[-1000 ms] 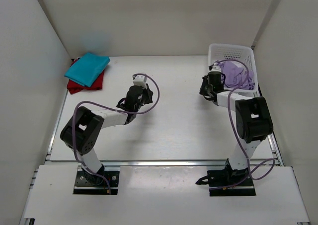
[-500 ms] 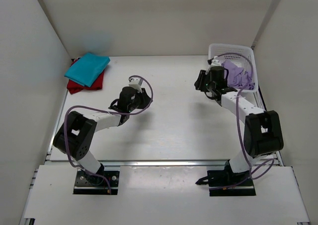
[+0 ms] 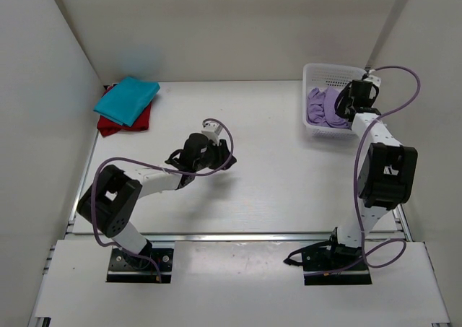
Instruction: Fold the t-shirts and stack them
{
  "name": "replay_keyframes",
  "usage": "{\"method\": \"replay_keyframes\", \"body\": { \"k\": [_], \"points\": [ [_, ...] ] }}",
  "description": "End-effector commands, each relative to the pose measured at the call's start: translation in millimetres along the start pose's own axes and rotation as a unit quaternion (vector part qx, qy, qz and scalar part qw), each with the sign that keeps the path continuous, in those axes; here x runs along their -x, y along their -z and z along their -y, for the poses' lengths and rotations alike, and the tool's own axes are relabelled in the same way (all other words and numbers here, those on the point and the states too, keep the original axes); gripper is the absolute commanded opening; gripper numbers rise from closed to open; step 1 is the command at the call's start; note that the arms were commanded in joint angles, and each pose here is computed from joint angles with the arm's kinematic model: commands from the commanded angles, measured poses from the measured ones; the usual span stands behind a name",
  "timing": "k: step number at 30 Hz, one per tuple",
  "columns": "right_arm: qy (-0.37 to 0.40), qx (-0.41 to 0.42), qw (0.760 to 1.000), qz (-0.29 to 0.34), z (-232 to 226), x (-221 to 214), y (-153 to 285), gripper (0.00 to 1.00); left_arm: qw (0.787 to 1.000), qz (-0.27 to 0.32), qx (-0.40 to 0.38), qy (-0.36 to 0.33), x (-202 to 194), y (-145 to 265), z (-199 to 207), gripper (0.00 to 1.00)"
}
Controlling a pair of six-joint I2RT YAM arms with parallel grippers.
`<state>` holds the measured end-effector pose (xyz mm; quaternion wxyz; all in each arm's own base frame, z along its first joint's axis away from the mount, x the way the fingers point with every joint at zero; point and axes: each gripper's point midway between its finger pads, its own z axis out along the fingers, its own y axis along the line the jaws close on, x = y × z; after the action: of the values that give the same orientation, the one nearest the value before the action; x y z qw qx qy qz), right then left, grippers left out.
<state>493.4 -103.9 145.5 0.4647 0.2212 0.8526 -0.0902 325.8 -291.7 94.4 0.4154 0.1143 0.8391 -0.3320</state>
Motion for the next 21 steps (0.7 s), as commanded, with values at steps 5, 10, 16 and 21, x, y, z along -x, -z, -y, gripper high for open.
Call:
{"method": "replay_keyframes", "body": {
  "k": [5,10,16,21],
  "points": [
    [-0.002,-0.039,0.999,0.018,24,18,0,0.60,0.998,-0.019,-0.060,-0.002,-9,2,35,0.52],
    [0.020,-0.064,0.998,-0.008,29,8,-24,0.60,0.999,-0.007,-0.050,-0.005,-6,9,33,0.56],
    [0.035,-0.080,0.996,-0.016,29,13,-48,0.51,0.998,0.009,-0.057,-0.002,2,16,34,0.55],
    [0.031,-0.090,0.995,0.004,21,31,-42,0.06,0.998,0.020,-0.053,-0.004,8,22,34,0.55]
  ]
}}
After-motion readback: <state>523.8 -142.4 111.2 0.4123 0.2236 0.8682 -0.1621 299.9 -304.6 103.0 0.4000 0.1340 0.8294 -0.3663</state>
